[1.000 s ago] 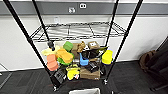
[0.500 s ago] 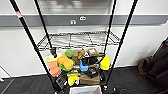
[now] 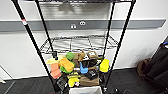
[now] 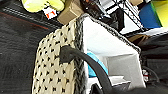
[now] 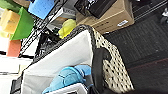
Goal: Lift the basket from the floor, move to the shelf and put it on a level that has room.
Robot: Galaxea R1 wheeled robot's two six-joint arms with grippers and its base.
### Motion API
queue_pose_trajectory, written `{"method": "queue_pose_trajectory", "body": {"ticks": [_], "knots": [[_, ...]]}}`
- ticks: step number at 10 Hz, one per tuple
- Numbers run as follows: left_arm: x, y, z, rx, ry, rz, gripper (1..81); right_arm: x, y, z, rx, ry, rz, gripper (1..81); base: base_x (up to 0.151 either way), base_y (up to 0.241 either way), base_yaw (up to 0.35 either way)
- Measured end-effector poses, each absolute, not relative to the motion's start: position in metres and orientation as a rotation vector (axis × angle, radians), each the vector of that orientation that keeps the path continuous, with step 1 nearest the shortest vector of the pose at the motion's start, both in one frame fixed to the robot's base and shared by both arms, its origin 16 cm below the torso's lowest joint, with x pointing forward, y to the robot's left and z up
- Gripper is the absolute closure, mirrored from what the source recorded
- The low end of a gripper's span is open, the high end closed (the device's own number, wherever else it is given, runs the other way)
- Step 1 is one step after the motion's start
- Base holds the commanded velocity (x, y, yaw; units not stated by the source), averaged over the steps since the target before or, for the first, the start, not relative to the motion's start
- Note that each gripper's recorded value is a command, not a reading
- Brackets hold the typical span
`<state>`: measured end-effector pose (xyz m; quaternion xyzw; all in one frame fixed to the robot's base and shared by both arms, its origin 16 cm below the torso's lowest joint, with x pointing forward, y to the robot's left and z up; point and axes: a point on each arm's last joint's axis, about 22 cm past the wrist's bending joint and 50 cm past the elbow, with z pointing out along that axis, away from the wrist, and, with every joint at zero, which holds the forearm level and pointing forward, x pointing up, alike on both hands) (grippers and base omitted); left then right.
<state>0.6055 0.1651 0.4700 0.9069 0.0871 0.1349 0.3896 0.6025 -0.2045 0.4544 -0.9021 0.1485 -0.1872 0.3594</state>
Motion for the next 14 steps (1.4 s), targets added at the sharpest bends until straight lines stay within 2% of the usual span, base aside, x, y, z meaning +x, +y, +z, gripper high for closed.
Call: {"method": "queue_pose_trajectory", "body": {"ticks": [3, 9, 14], "knots": [[0.576, 0.173, 0.503, 2.284, 0.222, 0.285, 81.1, 0.572, -0.205, 0.492, -2.283, 0.384, -0.438, 81.1, 0.0, 0.0, 0.0], [0.548, 0.183, 0.568, 2.224, 0.261, 0.281, 81.1, 0.538, -0.227, 0.566, -2.236, 0.415, -0.405, 81.1, 0.0, 0.0, 0.0], [0.541, 0.165, 0.591, 2.192, 0.272, 0.263, 81.1, 0.549, -0.197, 0.598, -2.196, 0.394, -0.396, 81.1, 0.0, 0.0, 0.0]]}}
